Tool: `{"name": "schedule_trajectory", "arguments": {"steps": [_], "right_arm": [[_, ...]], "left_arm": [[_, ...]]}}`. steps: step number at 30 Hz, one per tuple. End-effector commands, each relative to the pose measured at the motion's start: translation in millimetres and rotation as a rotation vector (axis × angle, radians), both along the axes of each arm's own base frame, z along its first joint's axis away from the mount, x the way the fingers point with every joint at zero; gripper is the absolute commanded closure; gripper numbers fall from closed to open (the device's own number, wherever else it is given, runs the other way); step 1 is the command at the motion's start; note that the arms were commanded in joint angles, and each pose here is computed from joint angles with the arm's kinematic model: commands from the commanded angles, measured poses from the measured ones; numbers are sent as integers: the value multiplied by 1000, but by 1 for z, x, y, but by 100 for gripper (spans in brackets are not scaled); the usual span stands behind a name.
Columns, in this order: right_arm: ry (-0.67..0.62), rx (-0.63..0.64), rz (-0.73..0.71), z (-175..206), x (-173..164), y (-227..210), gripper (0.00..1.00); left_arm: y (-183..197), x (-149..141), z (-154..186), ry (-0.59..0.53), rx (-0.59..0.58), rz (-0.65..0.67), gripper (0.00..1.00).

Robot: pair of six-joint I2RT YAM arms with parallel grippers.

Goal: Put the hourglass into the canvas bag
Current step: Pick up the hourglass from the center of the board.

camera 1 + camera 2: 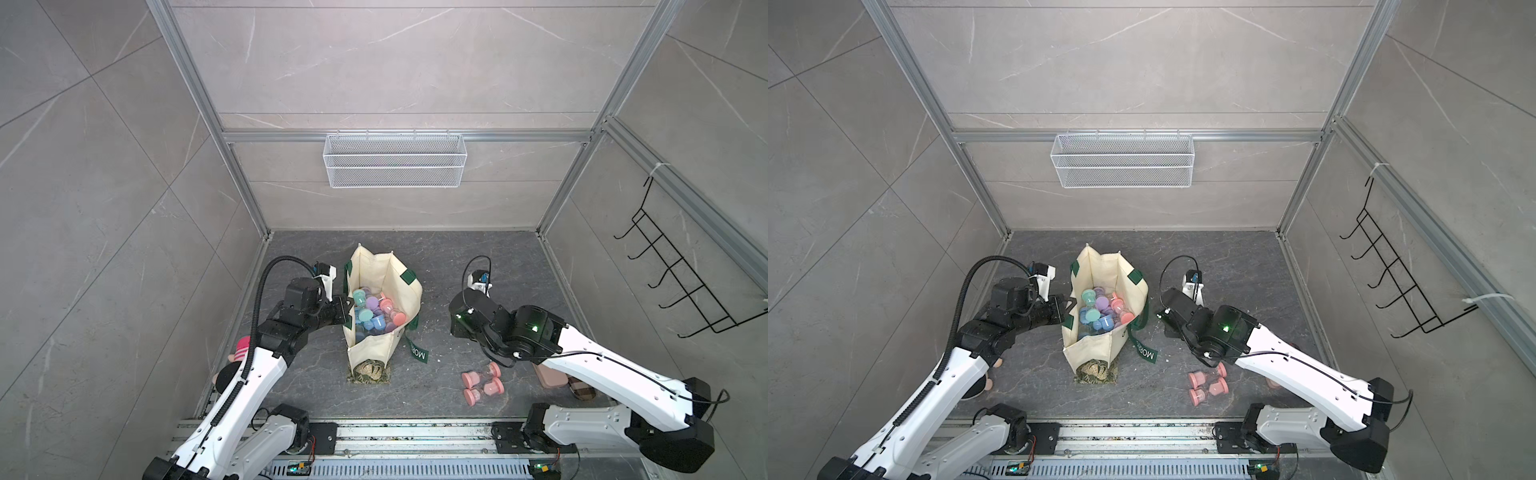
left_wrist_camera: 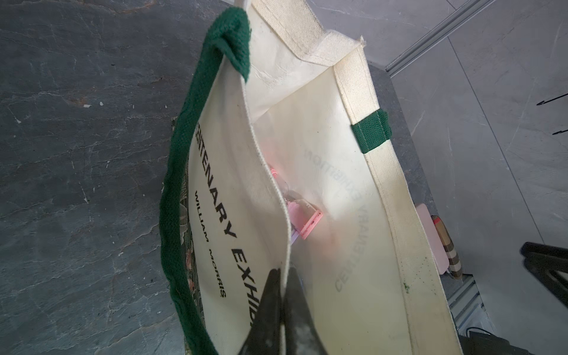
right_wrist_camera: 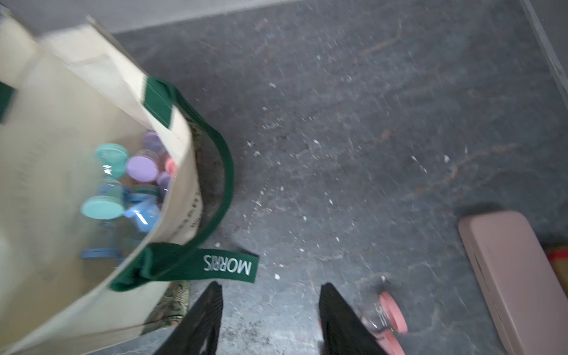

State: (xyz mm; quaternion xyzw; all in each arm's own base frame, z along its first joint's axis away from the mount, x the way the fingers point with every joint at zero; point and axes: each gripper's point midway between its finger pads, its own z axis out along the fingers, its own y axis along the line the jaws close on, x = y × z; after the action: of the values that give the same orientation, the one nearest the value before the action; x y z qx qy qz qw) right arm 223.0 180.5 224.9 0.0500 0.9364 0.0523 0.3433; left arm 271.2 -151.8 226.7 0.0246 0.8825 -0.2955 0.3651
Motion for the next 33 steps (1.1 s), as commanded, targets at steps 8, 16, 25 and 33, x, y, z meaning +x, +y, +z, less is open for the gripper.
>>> {"name": "schedule_trajectory", "arguments": {"steps": [8, 16, 25, 33], "right_arm": [[161, -52, -229, -71, -33, -44, 54], [246, -64, -291, -106, -45, -47, 55], [316, -74, -332, -136, -55, -50, 55], [364, -68, -365, -159, -62, -57, 55]], "left_arm": [[-7, -4, 6, -16, -22, -41, 100], [-6, -4, 7, -21, -21, -41, 100], [-6, -3, 8, -21, -20, -43, 100], [-6, -4, 8, -20, -21, -41, 100]]}}
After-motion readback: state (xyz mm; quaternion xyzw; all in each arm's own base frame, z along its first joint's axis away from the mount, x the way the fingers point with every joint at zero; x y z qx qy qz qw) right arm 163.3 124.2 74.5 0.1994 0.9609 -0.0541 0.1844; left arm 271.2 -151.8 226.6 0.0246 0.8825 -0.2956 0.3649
